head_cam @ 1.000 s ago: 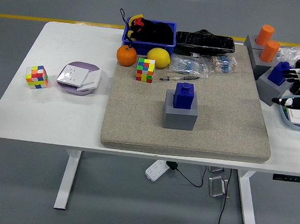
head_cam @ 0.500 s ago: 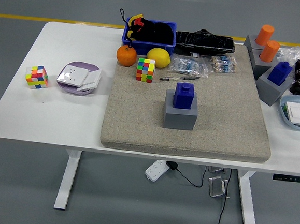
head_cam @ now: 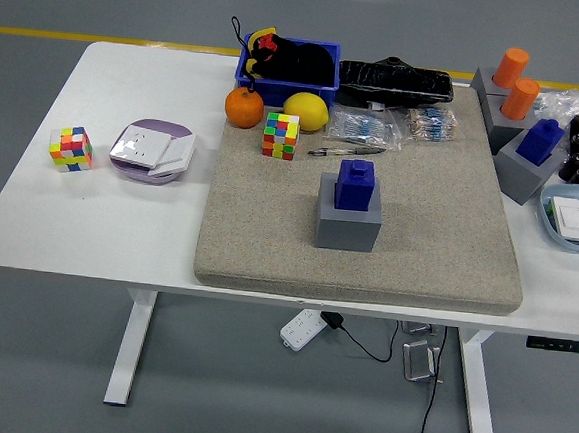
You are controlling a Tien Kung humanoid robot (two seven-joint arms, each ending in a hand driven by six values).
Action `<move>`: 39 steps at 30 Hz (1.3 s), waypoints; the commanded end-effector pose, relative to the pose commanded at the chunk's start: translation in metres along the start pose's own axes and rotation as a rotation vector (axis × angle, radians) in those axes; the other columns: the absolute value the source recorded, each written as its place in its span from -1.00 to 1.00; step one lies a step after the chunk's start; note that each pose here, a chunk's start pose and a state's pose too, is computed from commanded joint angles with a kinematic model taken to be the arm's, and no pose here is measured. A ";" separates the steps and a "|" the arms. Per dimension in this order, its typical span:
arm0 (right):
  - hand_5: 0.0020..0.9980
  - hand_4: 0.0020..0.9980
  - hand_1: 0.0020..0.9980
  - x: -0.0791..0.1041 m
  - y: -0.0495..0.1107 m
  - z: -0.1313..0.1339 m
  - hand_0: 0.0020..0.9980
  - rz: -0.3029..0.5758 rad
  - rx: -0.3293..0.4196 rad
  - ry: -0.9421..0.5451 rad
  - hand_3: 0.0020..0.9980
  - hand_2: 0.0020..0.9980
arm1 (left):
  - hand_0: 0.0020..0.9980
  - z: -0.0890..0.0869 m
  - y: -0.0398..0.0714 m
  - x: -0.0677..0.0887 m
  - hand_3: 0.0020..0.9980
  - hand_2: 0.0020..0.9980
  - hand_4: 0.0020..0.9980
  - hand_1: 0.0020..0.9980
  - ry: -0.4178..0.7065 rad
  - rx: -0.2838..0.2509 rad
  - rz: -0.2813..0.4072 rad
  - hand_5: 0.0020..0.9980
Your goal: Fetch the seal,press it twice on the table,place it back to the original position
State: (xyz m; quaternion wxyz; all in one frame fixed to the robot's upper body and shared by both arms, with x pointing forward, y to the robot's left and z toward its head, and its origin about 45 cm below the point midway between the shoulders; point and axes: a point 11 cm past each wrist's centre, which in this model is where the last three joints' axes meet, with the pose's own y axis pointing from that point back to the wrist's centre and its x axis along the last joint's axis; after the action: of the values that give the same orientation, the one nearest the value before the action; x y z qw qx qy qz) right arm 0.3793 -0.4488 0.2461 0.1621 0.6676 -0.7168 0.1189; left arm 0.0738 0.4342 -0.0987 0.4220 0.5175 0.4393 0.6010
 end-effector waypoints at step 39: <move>-0.43 0.83 0.43 -0.013 0.000 -0.004 0.58 -0.028 0.008 0.004 0.39 0.45 | 0.59 -0.004 0.000 0.001 0.53 0.47 0.25 0.49 0.009 0.006 0.001 -0.11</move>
State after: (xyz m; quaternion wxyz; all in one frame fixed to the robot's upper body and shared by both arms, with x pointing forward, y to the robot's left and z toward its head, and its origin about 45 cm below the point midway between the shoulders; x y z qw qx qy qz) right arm 0.3799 -0.4352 0.2443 0.1626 0.6781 -0.7065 0.1208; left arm 0.0699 0.4347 -0.0993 0.4182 0.5164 0.4429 0.6020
